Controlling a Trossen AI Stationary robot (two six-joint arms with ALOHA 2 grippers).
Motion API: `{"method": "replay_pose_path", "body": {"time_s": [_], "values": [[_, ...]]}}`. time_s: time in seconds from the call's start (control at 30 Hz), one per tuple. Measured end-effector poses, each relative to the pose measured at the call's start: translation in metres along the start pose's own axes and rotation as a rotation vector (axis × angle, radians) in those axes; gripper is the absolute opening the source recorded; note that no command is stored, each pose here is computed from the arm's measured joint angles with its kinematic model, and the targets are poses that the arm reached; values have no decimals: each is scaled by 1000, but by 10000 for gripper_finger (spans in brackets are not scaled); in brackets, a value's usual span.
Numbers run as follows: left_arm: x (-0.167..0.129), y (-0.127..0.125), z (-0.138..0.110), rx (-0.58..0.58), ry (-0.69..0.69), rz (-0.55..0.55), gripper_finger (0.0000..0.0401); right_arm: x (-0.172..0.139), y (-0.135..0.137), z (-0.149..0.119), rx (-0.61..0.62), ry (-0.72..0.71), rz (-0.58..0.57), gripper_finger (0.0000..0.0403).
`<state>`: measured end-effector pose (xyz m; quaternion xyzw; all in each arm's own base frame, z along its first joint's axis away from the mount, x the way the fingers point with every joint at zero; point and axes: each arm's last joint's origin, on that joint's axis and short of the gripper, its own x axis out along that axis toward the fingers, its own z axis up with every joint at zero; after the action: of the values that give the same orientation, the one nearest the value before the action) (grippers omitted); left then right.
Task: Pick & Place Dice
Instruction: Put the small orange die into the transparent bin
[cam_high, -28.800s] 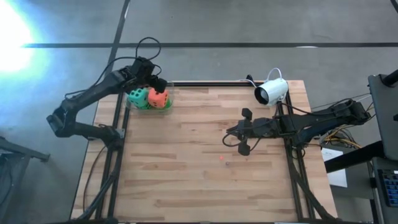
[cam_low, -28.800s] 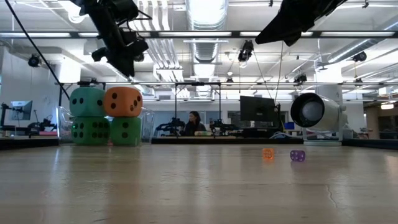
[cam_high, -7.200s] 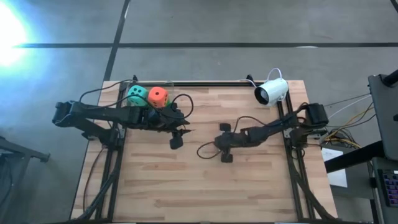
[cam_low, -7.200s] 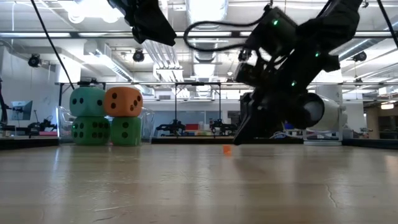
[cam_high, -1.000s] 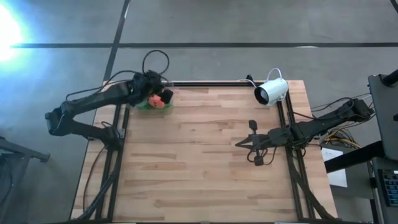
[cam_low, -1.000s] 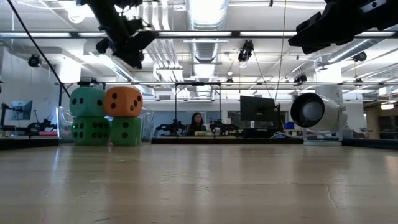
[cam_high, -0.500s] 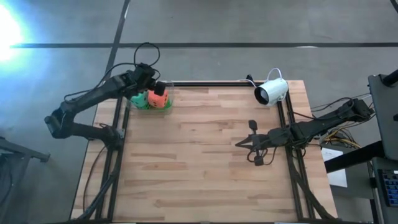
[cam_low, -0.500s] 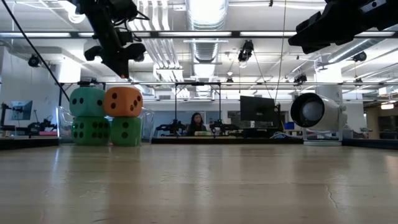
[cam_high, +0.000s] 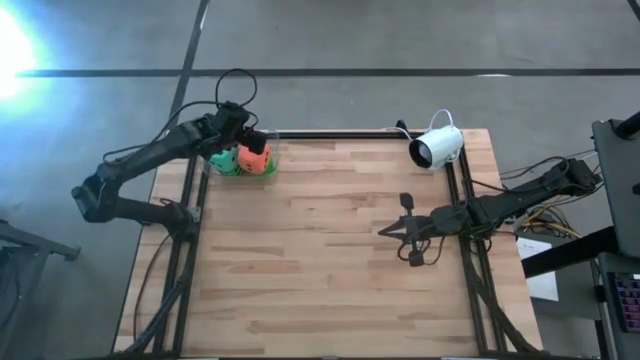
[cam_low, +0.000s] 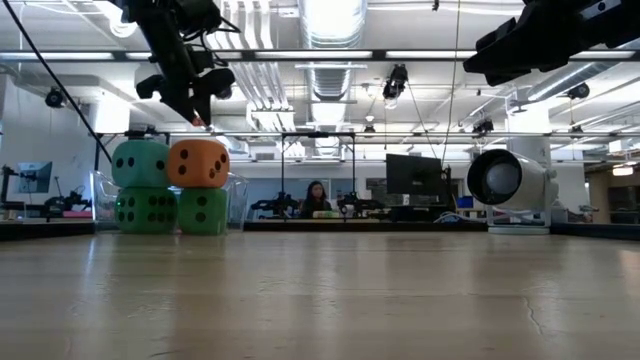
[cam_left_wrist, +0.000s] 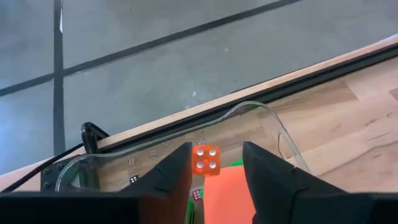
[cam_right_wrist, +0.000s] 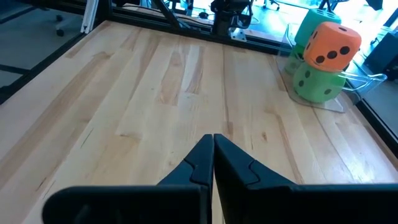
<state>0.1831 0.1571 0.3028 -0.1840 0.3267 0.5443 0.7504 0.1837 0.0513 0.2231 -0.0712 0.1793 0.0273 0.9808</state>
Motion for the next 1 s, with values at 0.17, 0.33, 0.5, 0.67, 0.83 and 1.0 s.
{"method": "replay_pose_path", "body": {"time_s": [0.17,0.33,0.5,0.67,0.83,1.0], "values": [[0,0,0,43,2,1,172,0,0,0,1,0,0,8],[0,1,0,32,3,4,145,0,0,0,1,0,0,8],[0,1,0,62,4,8,76,0,0,0,3,0,0,8],[0,2,-1,45,13,12,69,0,0,0,3,0,0,8],[1,3,-3,-16,33,21,126,0,0,0,3,0,0,8],[1,4,-6,-65,85,-9,178,0,0,0,4,-3,0,8]]}}
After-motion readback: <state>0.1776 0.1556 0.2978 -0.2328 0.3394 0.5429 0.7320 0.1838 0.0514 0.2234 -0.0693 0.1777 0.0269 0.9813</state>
